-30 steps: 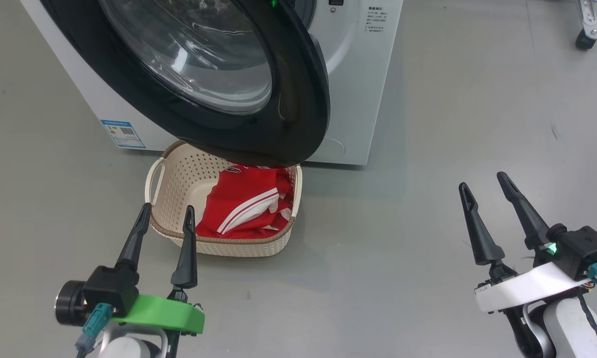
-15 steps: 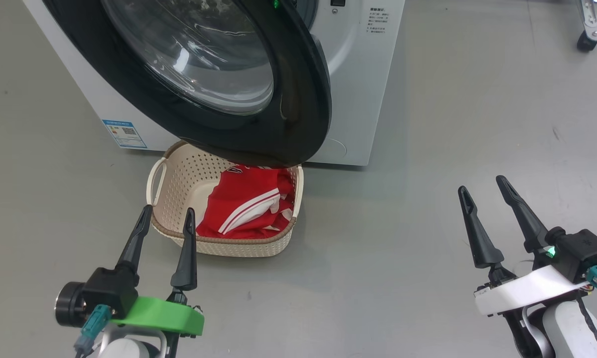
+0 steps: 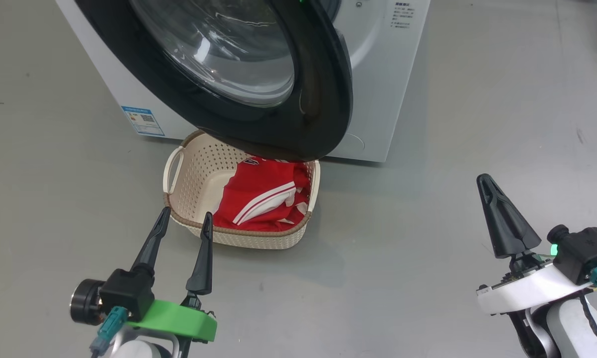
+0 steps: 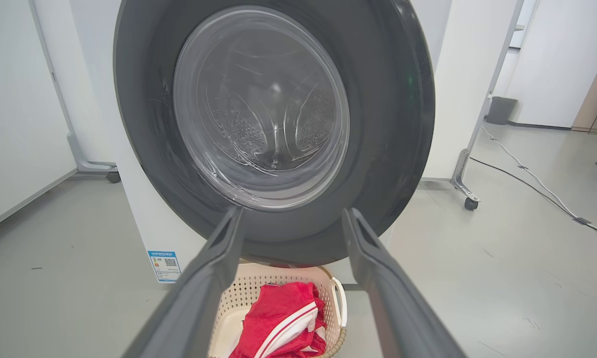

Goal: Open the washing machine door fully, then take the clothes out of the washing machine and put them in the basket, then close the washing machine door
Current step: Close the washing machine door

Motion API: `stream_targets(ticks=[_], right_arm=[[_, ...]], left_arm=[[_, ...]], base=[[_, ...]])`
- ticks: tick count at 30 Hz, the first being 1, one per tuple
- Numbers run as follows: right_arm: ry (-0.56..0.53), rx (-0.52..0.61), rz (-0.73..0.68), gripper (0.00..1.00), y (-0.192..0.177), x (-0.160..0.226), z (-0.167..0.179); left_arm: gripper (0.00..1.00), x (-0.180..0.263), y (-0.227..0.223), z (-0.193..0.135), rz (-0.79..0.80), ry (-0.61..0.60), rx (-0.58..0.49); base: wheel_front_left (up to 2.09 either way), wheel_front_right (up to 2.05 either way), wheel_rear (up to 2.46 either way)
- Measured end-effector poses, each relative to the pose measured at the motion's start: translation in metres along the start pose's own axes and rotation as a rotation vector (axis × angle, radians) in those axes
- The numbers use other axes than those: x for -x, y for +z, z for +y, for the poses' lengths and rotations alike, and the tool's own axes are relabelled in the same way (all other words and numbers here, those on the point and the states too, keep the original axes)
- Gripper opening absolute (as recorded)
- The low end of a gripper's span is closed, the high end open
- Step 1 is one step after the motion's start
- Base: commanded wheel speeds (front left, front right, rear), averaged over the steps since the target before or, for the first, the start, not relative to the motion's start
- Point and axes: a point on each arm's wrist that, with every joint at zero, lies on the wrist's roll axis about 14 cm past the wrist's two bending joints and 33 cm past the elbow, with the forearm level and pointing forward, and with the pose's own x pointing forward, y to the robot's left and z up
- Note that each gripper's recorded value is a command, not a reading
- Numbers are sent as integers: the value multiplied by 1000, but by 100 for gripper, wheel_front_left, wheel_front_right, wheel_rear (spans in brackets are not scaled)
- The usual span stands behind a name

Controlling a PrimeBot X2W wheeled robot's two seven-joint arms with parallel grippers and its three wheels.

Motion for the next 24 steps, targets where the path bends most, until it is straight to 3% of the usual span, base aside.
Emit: stream_targets(ticks=[12,24], right_arm=[[305,96,20,0,-10,-35,49],[519,159,61,0,-41,-75,65]], left_arm=[[100,1,-9,-3,29,21,52],[100,-4,-13,5,47,82,94]], base=[[0,0,0],[0,0,0]])
